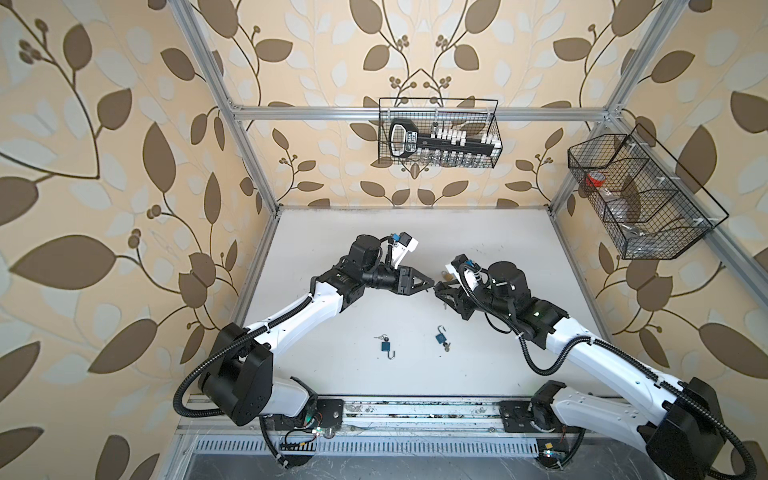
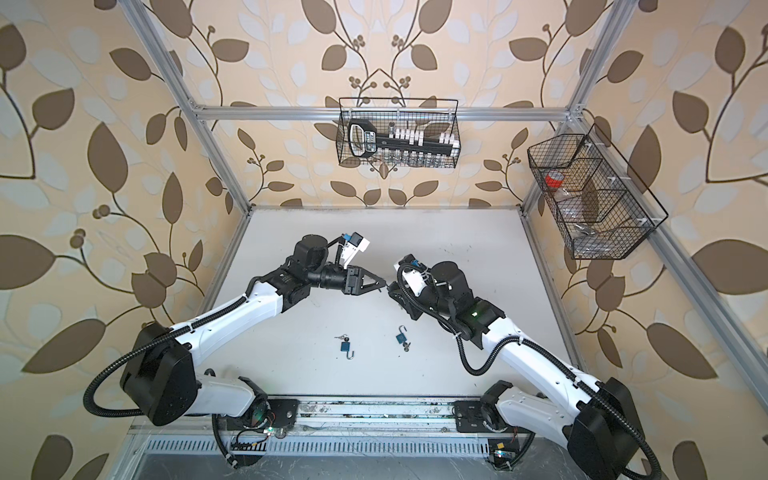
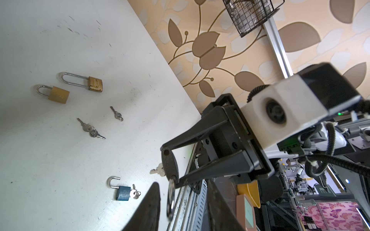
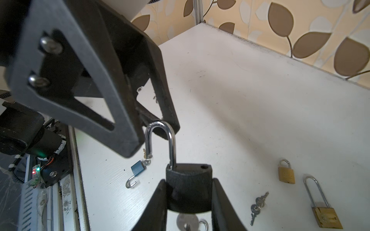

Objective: Lock with the key

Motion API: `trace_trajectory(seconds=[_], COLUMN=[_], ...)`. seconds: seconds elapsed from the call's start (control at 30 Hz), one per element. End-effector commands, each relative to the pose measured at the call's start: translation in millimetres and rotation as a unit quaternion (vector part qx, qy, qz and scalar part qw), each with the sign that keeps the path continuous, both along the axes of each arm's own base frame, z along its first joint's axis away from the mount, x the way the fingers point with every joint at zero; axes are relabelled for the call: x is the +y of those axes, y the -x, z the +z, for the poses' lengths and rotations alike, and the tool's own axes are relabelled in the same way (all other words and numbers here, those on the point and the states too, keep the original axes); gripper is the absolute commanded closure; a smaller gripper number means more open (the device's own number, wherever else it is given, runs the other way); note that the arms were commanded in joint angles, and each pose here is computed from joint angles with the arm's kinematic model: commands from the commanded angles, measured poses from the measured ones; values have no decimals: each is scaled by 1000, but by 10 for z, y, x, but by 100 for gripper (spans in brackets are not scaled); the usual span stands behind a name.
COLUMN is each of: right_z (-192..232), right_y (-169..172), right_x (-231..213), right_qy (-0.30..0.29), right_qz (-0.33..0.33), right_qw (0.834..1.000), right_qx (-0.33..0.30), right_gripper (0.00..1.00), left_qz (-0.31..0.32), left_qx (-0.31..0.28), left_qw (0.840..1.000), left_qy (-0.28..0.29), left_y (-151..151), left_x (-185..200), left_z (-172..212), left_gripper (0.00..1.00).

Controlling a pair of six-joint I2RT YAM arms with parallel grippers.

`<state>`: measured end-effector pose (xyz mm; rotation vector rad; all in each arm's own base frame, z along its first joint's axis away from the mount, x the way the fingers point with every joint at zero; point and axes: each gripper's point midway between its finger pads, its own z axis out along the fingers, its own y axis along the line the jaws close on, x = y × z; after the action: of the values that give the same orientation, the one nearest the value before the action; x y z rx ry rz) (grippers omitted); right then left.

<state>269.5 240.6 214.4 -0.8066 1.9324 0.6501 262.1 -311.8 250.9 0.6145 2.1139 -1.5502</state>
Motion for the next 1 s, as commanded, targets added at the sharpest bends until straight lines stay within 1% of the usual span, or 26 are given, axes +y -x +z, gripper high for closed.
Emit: trace_trajectory(seconds=[0.0,0.17,0.3,0.4,0.6,0.77,0.83,0.9,0.97], right_z=[245,232,244,246,268,428,504,564,617], right_y=[-6,6,14,17,15,-6,-17,-31,-42], right_x=[32,38,43,41,46,28,22,25,31], right_qy=[-31,-31,-32,-32,-32,-39,-42,-43,-45], right_qz=[8,12,15,16,20,15,13,14,15], right_qw=[999,999,999,999,999,997,996,995,994], right_qx=[-24,-21,-22,-24,-33,-63,-77,-87,-95], right_gripper=[100,100,100,100,100,100,91,86,75], left_qz=[-25,-23,-19,-16,4,52,56,54,51], left_qx=[-40,-41,-42,-42,-56,-75,-81,-84,-83], left_qw=[999,999,999,999,998,996,995,995,995], left_qy=[26,26,25,24,21,19,24,27,34], left_y=[29,19,9,-12,-57,-167,-179,-174,-164], left_x=[-69,-74,-72,-71,-50,16,21,16,7], left_z=[263,263,270,272,330,472,556,619,671], left_gripper=[68,81,89,99,100,100,100,100,100])
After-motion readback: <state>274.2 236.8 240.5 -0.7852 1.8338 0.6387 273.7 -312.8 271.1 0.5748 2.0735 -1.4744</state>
